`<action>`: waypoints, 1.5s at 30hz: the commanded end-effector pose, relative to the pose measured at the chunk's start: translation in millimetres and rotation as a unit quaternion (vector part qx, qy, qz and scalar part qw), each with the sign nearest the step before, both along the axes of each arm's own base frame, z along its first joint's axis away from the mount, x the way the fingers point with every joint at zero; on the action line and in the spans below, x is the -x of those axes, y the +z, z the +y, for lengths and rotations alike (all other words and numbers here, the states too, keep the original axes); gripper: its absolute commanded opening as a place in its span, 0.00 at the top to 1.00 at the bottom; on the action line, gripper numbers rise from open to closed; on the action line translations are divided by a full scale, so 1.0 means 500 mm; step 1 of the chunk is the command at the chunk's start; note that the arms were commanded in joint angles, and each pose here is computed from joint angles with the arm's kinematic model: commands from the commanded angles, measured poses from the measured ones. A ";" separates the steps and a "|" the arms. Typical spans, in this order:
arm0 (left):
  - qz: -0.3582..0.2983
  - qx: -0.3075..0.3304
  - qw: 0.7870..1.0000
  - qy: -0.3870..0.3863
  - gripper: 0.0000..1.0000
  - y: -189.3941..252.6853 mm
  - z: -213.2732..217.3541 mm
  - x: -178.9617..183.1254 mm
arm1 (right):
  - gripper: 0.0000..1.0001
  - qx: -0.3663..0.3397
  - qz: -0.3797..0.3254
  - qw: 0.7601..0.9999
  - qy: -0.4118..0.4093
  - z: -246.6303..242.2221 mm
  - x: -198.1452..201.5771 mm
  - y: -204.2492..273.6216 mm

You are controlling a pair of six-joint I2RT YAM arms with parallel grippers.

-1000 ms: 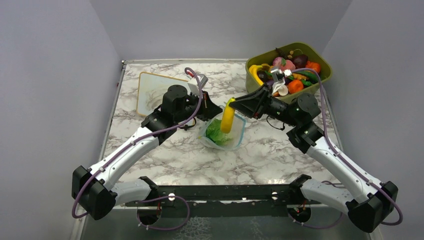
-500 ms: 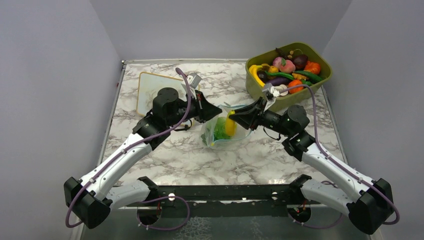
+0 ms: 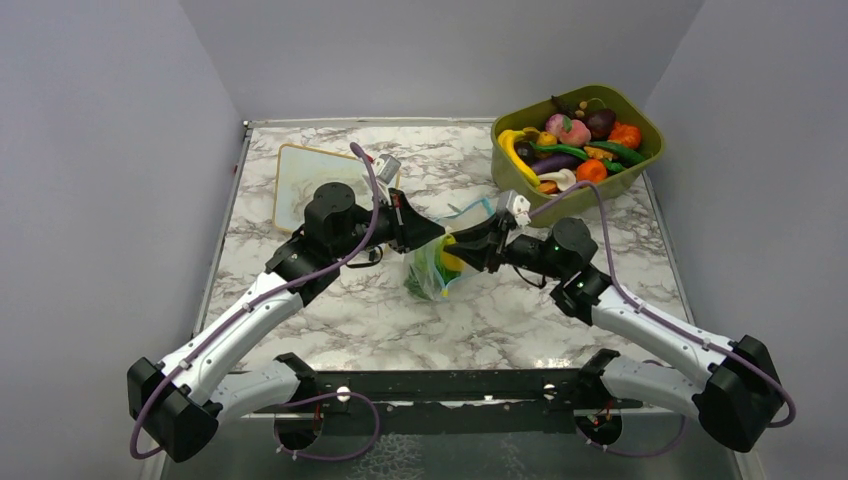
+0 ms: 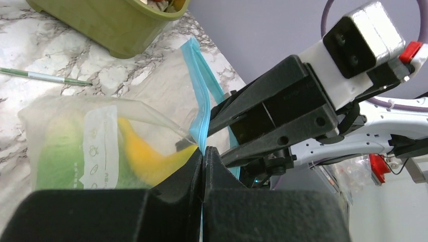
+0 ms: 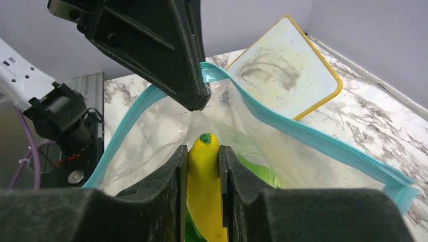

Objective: Place the food in the zip-top bag and seal the zipper
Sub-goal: Place the fake fruit in the zipper food storage bag.

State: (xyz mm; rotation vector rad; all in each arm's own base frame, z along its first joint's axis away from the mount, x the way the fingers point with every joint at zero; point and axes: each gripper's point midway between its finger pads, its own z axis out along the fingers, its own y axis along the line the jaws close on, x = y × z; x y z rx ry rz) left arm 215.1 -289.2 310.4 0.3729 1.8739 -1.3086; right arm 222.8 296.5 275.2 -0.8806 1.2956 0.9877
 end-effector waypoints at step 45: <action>-0.077 -0.013 0.997 -0.017 1.00 0.021 0.009 0.004 | 0.88 0.084 0.225 0.965 -0.102 0.042 -0.041 -0.145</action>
